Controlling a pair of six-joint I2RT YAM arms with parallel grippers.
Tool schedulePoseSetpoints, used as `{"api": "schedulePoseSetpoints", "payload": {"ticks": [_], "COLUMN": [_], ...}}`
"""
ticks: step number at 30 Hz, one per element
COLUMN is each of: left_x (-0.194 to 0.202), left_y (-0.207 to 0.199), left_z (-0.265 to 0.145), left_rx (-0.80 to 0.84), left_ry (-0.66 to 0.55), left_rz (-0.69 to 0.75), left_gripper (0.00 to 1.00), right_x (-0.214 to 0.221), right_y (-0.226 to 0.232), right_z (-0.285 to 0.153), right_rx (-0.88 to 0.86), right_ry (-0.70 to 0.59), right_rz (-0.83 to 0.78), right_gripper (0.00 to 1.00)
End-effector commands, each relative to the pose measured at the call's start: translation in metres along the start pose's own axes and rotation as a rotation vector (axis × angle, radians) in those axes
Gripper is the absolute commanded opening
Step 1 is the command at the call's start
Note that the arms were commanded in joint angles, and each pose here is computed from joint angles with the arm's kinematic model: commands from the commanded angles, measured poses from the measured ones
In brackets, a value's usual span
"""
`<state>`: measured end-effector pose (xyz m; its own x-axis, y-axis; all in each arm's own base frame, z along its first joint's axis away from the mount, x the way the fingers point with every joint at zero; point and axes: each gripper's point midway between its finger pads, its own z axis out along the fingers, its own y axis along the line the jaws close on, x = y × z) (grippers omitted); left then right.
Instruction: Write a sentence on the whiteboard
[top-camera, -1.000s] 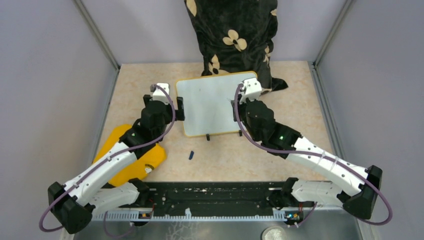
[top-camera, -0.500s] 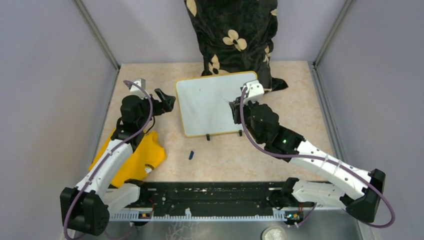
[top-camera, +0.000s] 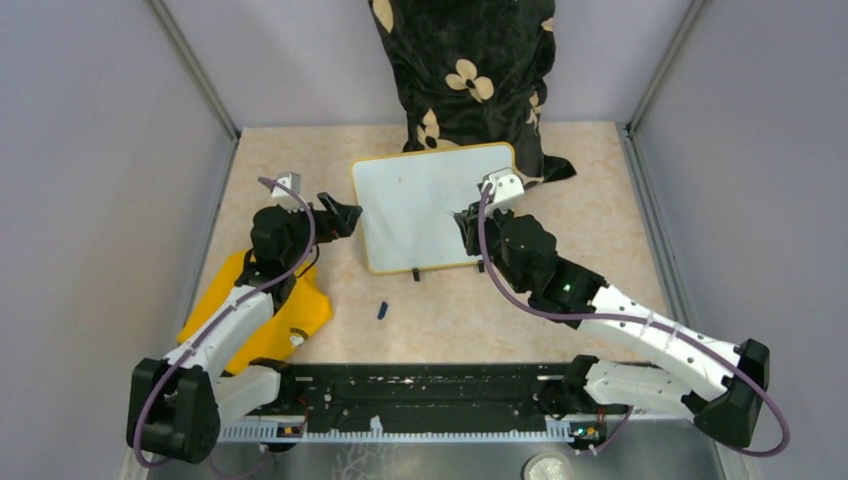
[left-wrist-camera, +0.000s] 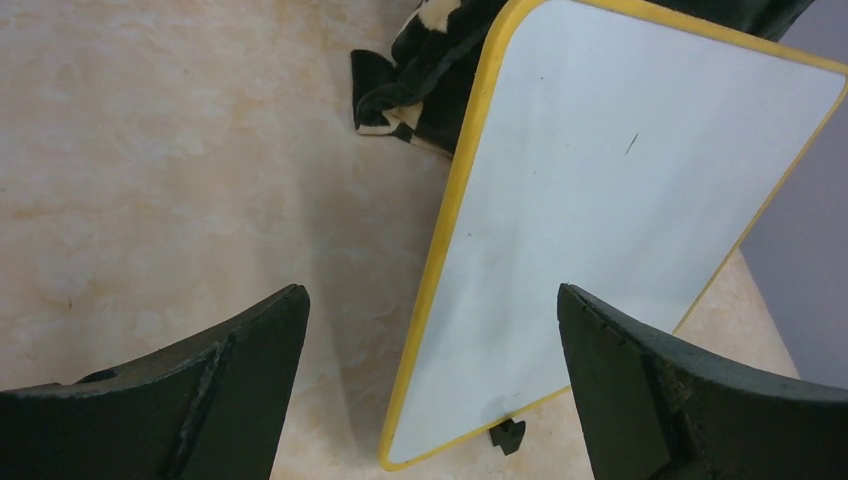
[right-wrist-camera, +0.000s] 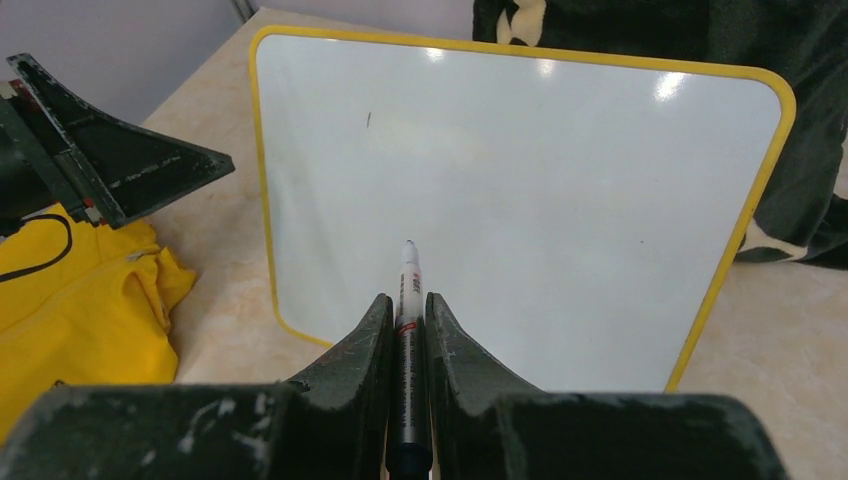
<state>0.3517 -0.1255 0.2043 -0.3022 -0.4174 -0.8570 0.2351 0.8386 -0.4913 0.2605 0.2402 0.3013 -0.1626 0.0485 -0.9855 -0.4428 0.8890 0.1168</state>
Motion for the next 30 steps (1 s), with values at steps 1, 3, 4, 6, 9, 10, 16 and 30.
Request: {"api": "schedulePoseSetpoints", "payload": {"ticks": [1,3,4,6,9,10,16,30], "left_x": [-0.01,-0.009,-0.008,-0.007,-0.001,0.002,0.013,0.013], "left_y": [-0.017,-0.022,-0.024,-0.017,-0.012,-0.01,-0.011,-0.006], "left_z": [0.005,0.008,0.008,0.01,0.006,0.006,0.014,0.033], "left_rx": [0.1,0.14,0.168,0.202,0.243,0.246,0.303,0.351], "left_ry": [-0.021,0.004,0.022,0.045,0.059,0.062,0.1,0.175], "left_rz": [0.053,0.046,0.021,-0.045,-0.115,-0.12,-0.105,-0.163], "left_gripper": [0.99,0.99,0.99,0.99,0.99,0.99,0.99,0.99], "right_x": [-0.024,-0.031,-0.032,-0.034,-0.035,-0.035,-0.034,-0.035], "right_y": [0.01,0.013,0.013,0.014,0.014,0.013,0.012,0.012], "right_z": [-0.007,-0.008,-0.009,-0.012,-0.015,-0.017,-0.02,-0.024], "right_rx": [-0.057,-0.071,-0.078,-0.088,-0.098,-0.099,-0.106,-0.12], "right_ry": [-0.076,-0.106,-0.111,-0.119,-0.127,-0.13,-0.147,-0.166], "right_rz": [0.048,0.062,0.064,0.071,0.074,0.075,0.078,0.089], "right_gripper": [0.0,0.0,0.0,0.0,0.0,0.0,0.0,0.0]}}
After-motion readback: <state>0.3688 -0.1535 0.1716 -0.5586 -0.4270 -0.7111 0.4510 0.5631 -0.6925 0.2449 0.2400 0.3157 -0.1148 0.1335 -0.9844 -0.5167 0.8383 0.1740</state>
